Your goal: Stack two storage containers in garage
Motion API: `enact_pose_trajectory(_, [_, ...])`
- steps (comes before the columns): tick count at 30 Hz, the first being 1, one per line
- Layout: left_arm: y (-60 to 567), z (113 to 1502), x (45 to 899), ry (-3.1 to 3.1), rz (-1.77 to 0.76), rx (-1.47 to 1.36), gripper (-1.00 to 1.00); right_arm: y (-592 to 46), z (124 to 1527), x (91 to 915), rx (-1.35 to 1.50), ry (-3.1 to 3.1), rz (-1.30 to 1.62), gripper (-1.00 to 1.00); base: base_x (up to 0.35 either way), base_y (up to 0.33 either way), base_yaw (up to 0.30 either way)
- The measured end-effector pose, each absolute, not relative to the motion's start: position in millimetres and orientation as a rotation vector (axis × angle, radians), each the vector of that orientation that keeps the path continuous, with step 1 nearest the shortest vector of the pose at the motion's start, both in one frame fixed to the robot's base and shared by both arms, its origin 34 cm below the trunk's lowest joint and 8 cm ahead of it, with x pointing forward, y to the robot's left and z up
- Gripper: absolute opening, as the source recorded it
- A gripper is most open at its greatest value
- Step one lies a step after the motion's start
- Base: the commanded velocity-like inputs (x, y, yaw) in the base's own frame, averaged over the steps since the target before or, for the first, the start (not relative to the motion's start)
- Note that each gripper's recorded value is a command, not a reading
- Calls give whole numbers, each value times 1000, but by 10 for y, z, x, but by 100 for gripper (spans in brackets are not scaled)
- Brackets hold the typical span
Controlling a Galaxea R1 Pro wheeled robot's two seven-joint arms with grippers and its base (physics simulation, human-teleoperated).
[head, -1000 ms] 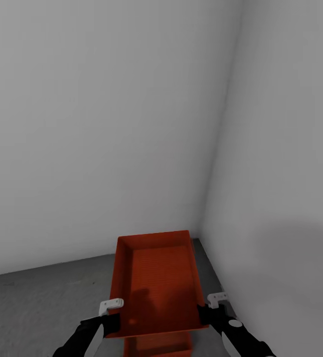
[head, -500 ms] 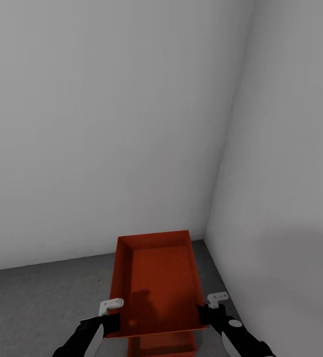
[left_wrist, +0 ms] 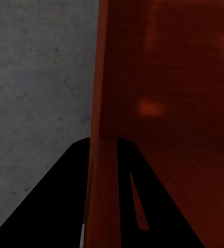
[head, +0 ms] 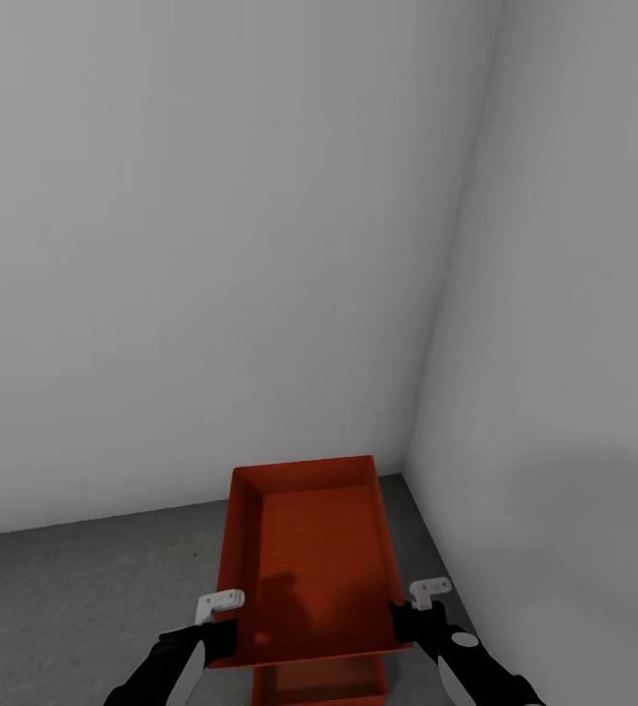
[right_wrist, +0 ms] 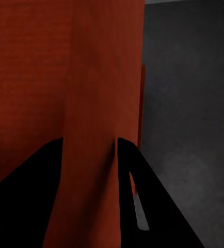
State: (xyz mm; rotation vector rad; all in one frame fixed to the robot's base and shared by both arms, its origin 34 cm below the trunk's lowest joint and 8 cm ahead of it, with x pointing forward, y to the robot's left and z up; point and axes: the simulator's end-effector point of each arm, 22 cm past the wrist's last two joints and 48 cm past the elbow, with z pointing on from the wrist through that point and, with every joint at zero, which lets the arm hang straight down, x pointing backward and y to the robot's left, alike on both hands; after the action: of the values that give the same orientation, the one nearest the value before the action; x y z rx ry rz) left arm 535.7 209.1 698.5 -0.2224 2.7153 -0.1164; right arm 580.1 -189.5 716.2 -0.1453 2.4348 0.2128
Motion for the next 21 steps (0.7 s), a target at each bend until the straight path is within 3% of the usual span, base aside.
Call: enact_pose_trajectory(21, [2089,6985,5357,2715,-117,-222,-100,-1896,7162,5801,-145,2435,213,-100,-15,-21,0])
